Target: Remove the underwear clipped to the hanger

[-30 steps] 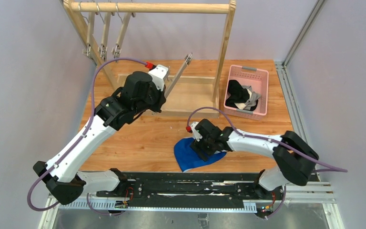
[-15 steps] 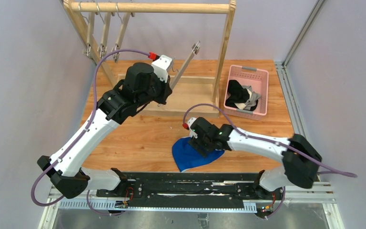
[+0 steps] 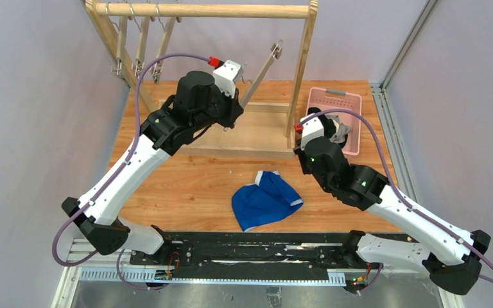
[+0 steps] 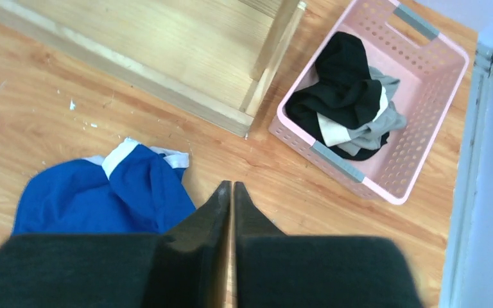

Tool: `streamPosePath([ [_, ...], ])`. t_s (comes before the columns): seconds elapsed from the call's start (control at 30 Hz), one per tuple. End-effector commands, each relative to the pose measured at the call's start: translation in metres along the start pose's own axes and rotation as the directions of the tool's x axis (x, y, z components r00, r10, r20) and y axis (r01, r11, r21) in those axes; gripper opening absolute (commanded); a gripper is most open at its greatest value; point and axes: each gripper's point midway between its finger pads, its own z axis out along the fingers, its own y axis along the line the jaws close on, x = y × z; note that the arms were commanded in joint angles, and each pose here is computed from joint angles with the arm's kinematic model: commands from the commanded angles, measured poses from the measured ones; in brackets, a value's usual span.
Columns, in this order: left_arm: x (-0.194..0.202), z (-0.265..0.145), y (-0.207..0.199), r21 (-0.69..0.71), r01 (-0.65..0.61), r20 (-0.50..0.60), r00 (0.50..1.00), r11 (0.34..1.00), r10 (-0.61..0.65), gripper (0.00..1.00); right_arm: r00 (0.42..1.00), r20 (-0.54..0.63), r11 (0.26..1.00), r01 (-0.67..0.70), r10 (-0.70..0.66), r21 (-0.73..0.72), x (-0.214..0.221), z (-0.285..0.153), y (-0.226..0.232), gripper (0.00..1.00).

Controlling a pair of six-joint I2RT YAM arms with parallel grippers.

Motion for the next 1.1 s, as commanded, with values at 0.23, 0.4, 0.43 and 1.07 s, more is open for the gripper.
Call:
streamPosePath([
  [0.23, -0.024, 0.003, 0.023, -0.137, -0.038, 0.053, 0.998, 0.990, 0.045, 0.00, 0.919, -0.388, 0.952, -0.054, -0.071, -0.303, 0.120, 0.031, 0.072, 0.83],
  [0.4, -0.022, 0.007, 0.031, -0.181, -0.047, 0.028, 0.998, 0.982, 0.053, 0.00, 0.879, -0.467, 0.906, -0.116, -0.098, -0.408, 0.158, 0.040, 0.105, 0.83],
  [0.43, -0.022, 0.008, 0.033, -0.192, -0.048, 0.024, 0.998, 0.980, 0.054, 0.00, 0.879, -0.466, 0.899, -0.119, -0.102, -0.421, 0.162, 0.043, 0.109, 0.83],
  [1.07, -0.071, 0.001, 0.075, -0.236, 0.056, 0.130, 0.991, 0.970, -0.025, 0.00, 0.725, -0.657, 0.920, -0.086, -0.206, -0.383, 0.237, 0.069, 0.121, 0.02],
])
